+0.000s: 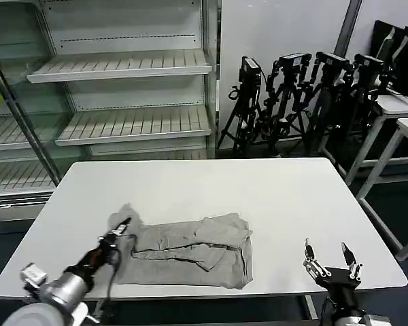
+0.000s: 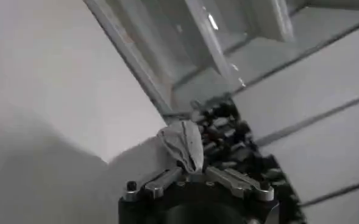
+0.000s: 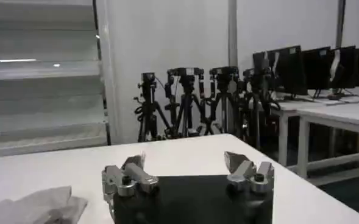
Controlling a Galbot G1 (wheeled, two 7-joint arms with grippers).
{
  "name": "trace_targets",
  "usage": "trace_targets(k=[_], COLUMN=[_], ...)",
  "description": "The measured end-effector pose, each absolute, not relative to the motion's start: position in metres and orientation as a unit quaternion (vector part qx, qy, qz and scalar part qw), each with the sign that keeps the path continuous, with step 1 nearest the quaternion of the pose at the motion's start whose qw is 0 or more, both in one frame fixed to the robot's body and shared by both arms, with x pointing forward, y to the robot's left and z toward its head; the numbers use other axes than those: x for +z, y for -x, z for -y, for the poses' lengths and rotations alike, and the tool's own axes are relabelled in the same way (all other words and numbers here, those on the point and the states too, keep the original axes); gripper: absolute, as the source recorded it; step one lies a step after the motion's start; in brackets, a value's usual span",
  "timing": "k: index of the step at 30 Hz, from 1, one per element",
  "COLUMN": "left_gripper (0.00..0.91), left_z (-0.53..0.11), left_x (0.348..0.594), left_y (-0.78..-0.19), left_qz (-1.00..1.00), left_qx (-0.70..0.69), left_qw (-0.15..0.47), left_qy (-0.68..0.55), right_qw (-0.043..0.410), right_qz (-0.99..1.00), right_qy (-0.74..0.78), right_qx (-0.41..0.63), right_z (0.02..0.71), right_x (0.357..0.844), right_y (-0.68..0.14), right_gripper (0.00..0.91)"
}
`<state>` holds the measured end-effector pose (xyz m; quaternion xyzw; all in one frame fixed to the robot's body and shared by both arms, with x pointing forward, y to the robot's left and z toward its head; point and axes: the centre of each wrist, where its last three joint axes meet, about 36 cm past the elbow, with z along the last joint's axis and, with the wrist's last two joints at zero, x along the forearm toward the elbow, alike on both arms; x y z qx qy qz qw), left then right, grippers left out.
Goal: Fold and organize the clothes.
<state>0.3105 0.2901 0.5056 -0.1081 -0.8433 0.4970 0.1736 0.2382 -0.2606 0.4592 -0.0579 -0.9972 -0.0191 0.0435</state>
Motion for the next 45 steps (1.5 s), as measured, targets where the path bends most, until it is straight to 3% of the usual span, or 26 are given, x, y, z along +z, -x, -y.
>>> trace_targets(k=[16,17,18,19,26,33,45], left_gripper=[0.04,0.081,0.272,0.907,0.907,0.907,0.907], left_z=[-0.168,-0.162,-0.157,-0.153,-0.133,-0.136,-0.189], left_x=[0.479,0.477,0.475,0.472,0.463,0.474,0.487], left_y=[-0.347,-0.349,-0.352,-0.354,-0.358,-0.346,-0.331], left_qz=[0.806,0.806,0.808,0.809,0.82,0.828,0.868], left_qx=[0.529,0.528,0.525,0.521,0.495,0.474,0.409], left_qw=[0.201,0.202,0.204,0.206,0.217,0.21,0.205], left_qy=[0.174,0.175,0.175,0.175,0.189,0.213,0.19], right_qw=[0.051,0.051,0.051,0.051,0.052,0.049,0.046], right_qz=[0.998,0.998,0.998,0.998,0.998,0.998,0.998], right_qy=[0.047,0.047,0.046,0.046,0.045,0.047,0.045], right_qx=[-0.011,-0.011,-0.011,-0.011,-0.011,-0.013,-0.015], right_z=[0.257,0.257,0.256,0.256,0.256,0.257,0.259], right_x=[0.448,0.448,0.447,0.447,0.445,0.447,0.447], right_y=[-0.241,-0.242,-0.242,-0.243,-0.244,-0.246,-0.252], right_gripper=[0.907,0.907,0.907,0.907,0.907,0.907,0.907])
